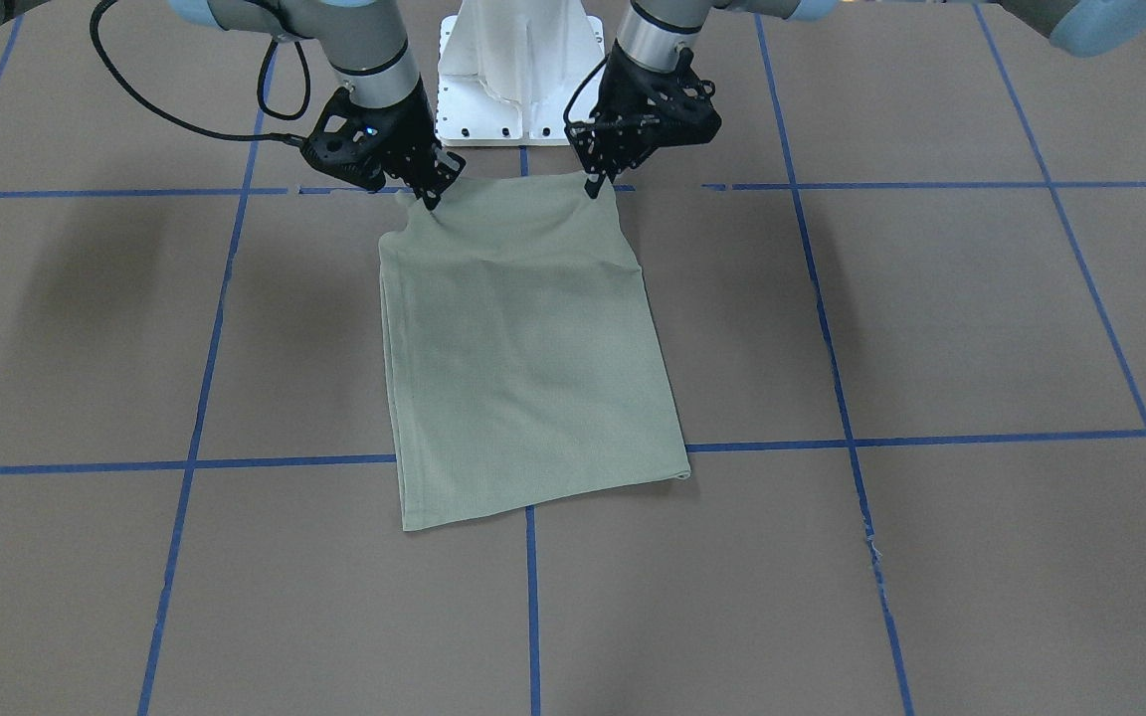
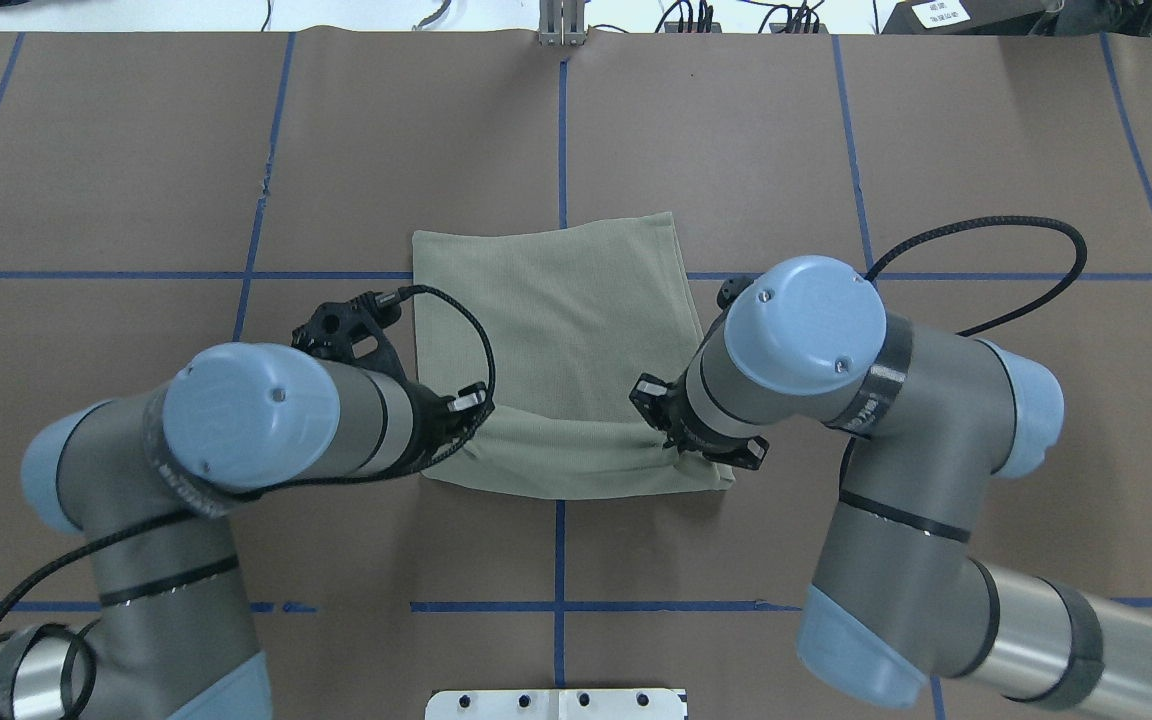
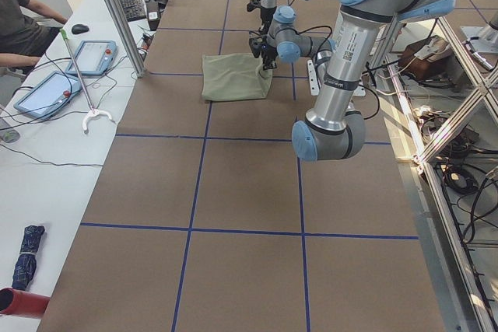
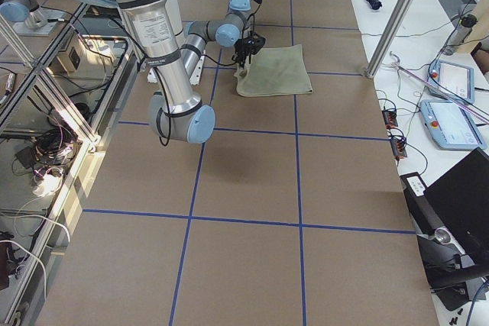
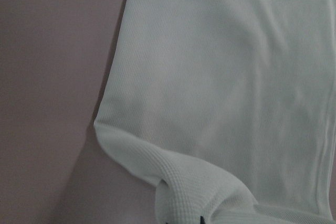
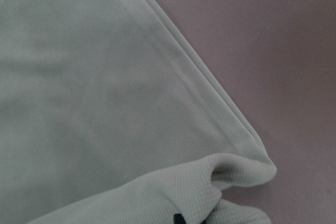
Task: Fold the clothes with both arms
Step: 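Lift the near end with both grippers and fold it away from the robot, then release the folded end and raise both grippers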
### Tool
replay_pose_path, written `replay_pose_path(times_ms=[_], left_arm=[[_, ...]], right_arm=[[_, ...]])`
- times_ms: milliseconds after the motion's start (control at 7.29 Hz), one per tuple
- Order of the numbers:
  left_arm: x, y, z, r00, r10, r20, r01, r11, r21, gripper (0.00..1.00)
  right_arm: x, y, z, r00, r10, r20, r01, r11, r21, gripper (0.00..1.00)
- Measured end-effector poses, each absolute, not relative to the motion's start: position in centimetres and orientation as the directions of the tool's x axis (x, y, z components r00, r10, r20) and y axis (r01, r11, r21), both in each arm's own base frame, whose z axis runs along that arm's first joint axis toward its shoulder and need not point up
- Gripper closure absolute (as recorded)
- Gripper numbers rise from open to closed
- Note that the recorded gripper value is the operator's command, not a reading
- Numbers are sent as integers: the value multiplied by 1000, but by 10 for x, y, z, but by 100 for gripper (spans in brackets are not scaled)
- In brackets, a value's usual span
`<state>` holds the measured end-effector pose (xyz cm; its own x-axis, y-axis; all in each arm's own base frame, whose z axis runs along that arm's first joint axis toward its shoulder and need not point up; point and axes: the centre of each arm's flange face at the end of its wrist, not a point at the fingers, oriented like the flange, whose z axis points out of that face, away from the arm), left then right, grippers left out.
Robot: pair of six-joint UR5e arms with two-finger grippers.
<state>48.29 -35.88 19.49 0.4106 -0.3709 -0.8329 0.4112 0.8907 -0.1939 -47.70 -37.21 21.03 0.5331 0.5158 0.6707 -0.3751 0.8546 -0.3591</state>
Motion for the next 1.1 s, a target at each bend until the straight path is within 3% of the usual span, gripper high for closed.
replay_pose_path(times_ms=[549,686,824,961,1098], left_arm=[[481,-463,212,413,-402,-817,524,839,-148,100],[486,-479,214,408,-407,-817,536,832,-146,76],[489,-494,214,404,-413,-817,549,823,-145,1],[487,-511,214,412,-401,-818,557,822,-123,0],[476,-535,215,442,-366,-819,558,827,-69,0]], right_arm=[[-520,-502,225,446,553,703,-463,815,-348,100],[-524,-525,226,445,568,692,-482,803,-349,100],[-526,-542,225,442,577,687,-496,795,-348,76],[-528,-557,225,433,579,691,-504,791,-347,1],[-527,-570,230,424,576,699,-511,789,-341,0]])
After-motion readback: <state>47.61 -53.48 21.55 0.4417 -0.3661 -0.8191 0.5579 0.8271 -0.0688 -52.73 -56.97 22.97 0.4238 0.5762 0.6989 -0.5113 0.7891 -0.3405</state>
